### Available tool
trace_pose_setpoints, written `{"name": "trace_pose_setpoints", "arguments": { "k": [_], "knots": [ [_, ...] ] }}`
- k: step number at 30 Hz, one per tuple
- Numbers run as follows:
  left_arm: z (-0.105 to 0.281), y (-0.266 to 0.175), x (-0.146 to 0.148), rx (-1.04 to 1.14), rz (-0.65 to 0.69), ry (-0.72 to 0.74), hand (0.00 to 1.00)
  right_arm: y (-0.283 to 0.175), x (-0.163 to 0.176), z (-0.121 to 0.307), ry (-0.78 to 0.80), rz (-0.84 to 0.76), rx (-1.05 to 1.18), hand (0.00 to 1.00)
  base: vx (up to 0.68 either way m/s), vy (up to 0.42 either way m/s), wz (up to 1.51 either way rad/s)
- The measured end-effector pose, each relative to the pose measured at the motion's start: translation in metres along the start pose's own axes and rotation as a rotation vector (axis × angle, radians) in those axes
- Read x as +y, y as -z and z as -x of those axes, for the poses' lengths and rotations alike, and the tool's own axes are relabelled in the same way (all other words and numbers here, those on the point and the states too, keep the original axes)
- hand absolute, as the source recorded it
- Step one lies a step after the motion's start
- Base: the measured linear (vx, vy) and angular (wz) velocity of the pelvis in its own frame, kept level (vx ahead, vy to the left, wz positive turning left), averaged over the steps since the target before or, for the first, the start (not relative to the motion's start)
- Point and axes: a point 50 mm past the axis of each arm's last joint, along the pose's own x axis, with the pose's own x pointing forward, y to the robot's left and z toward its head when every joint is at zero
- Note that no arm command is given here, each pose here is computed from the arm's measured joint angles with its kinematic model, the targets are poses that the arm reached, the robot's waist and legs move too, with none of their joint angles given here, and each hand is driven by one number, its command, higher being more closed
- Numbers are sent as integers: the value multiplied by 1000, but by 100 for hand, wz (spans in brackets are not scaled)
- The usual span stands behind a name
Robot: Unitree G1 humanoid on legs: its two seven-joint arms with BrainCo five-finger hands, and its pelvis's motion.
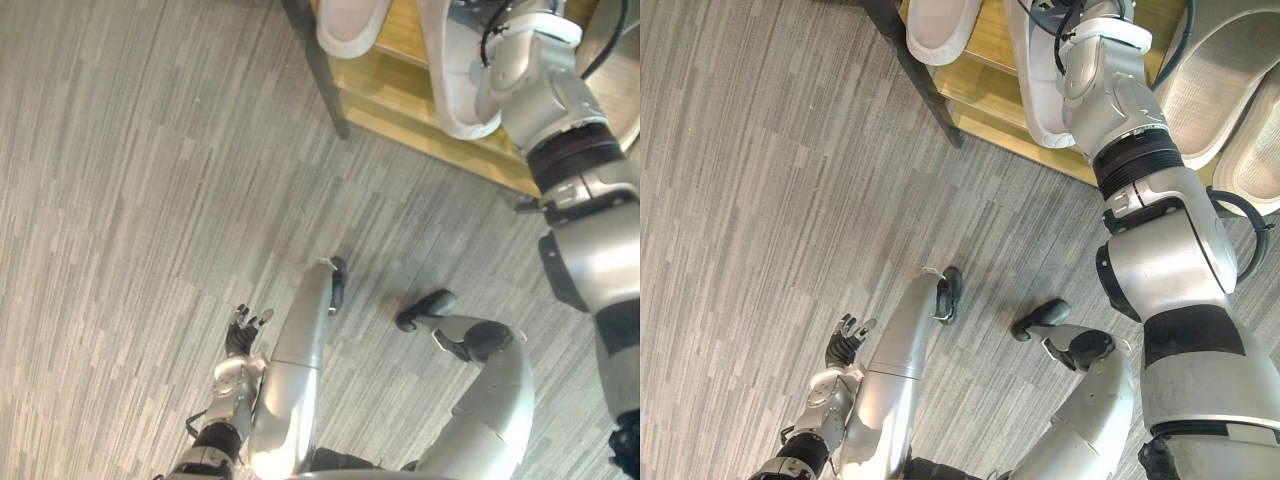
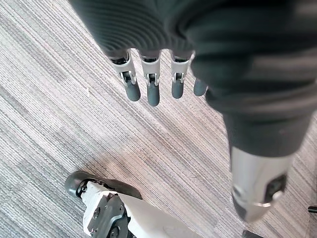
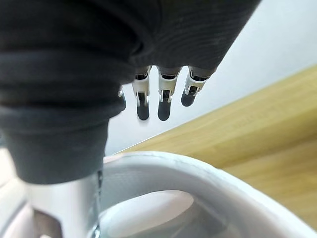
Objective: Organize the slippers on the shoe rack
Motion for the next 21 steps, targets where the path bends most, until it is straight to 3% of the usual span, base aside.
{"name": "trace_pose_setpoints", "arguments": {
  "k": [21],
  "knots": [
    [-2,-3,0,-6,6,-8,0,5,-2,-2,22,-47,74,0,-8,10,2]
  ]
}}
